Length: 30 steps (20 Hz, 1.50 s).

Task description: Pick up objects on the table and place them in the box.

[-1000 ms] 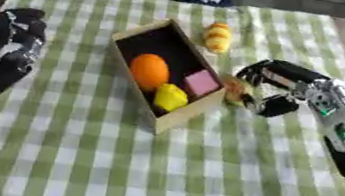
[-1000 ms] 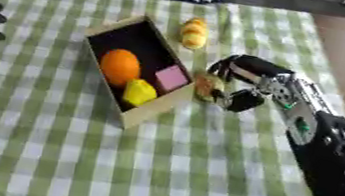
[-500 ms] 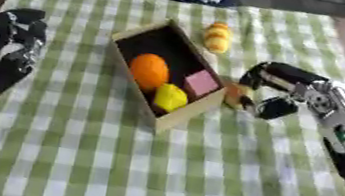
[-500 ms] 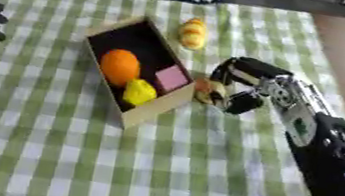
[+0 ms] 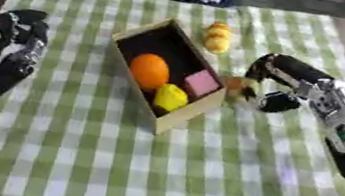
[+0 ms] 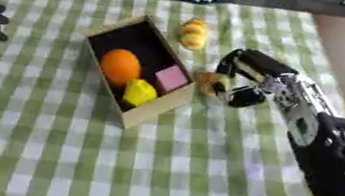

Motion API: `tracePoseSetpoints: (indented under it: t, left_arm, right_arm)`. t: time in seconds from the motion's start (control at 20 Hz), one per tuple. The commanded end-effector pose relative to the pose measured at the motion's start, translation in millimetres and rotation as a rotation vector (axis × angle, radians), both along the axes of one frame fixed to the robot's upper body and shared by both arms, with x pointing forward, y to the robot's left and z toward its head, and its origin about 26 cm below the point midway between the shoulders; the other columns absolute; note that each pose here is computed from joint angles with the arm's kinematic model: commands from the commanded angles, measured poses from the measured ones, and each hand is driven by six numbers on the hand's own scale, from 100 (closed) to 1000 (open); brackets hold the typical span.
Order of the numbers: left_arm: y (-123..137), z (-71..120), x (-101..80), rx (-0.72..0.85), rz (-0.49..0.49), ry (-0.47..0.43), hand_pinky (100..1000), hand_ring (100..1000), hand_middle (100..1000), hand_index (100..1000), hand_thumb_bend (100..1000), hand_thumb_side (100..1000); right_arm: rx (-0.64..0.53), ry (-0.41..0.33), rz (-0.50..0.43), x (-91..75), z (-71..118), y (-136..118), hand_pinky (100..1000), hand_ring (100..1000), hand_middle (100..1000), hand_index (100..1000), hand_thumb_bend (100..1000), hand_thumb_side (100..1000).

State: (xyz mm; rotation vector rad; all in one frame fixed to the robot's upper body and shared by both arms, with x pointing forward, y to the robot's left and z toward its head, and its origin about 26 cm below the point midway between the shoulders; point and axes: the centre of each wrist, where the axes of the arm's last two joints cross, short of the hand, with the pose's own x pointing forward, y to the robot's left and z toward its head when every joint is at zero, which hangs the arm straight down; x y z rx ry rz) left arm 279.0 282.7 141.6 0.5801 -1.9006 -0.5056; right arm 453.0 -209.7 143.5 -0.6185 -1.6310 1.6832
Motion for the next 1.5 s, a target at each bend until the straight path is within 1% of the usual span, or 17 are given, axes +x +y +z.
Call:
tracePoseSetpoints:
  t: [0.05, 0.3, 0.5, 0.75, 0.95, 1.1, 1.2, 1.3, 1.4, 1.45, 1.5]
  left_arm:
    - [2, 7.3, -1.8, 0.011, -0.002, -0.029, 731, 617, 678, 826, 100, 758]
    - [2, 8.3, -1.4, 0.007, 0.0, -0.036, 732, 617, 678, 825, 100, 756]
    - [3, 9.8, -0.8, 0.003, 0.003, -0.049, 732, 617, 677, 825, 100, 748]
    - [6, 14.1, 0.5, -0.008, 0.025, -0.082, 730, 616, 675, 823, 100, 726]
    - [9, 18.6, 1.6, -0.011, 0.044, -0.113, 729, 615, 674, 820, 100, 707]
    - [10, 21.7, 2.7, -0.02, 0.052, -0.135, 730, 615, 674, 818, 100, 699]
    - [10, 23.1, 3.4, -0.025, 0.051, -0.145, 730, 616, 674, 817, 100, 696]
    - [9, 24.1, 3.9, -0.031, 0.048, -0.151, 730, 616, 674, 817, 100, 694]
    - [8, 24.8, 4.5, -0.037, 0.043, -0.156, 730, 616, 674, 817, 100, 695]
    - [8, 25.0, 4.7, -0.04, 0.04, -0.156, 730, 572, 674, 817, 100, 695]
    - [7, 25.0, 4.9, -0.042, 0.038, -0.156, 730, 565, 674, 817, 100, 695]
  right_arm:
    - [0.017, -0.1, -0.004, 3.1, 28.7, -5, 673, 631, 584, 336, 100, 217]
    - [0.017, -0.153, 0.003, 4.8, 46.6, -4, 689, 635, 587, 328, 100, 216]
    - [0.01, -0.208, 0.017, 6.4, 69.8, 4, 699, 638, 589, 329, 100, 214]
    - [0.0, -0.262, 0.046, 8.5, 94.8, 21, 712, 646, 594, 331, 100, 216]
    - [-0.022, -0.276, 0.079, 10.6, 104.9, 40, 719, 649, 598, 332, 100, 218]
    - [-0.031, -0.278, 0.106, 12.2, 107.5, 56, 720, 650, 598, 333, 100, 219]
    - [-0.036, -0.272, 0.123, 13.4, 105.5, 67, 721, 650, 599, 334, 100, 221]
    - [-0.046, -0.256, 0.136, 15.1, 100.0, 78, 720, 651, 600, 337, 100, 224]
    - [-0.058, -0.228, 0.141, 17.0, 90.2, 87, 717, 651, 601, 340, 100, 226]
    - [-0.065, -0.211, 0.14, 18.0, 83.9, 91, 717, 652, 602, 346, 100, 229]
    - [-0.071, -0.197, 0.138, 19.1, 78.3, 94, 717, 652, 602, 347, 100, 229]
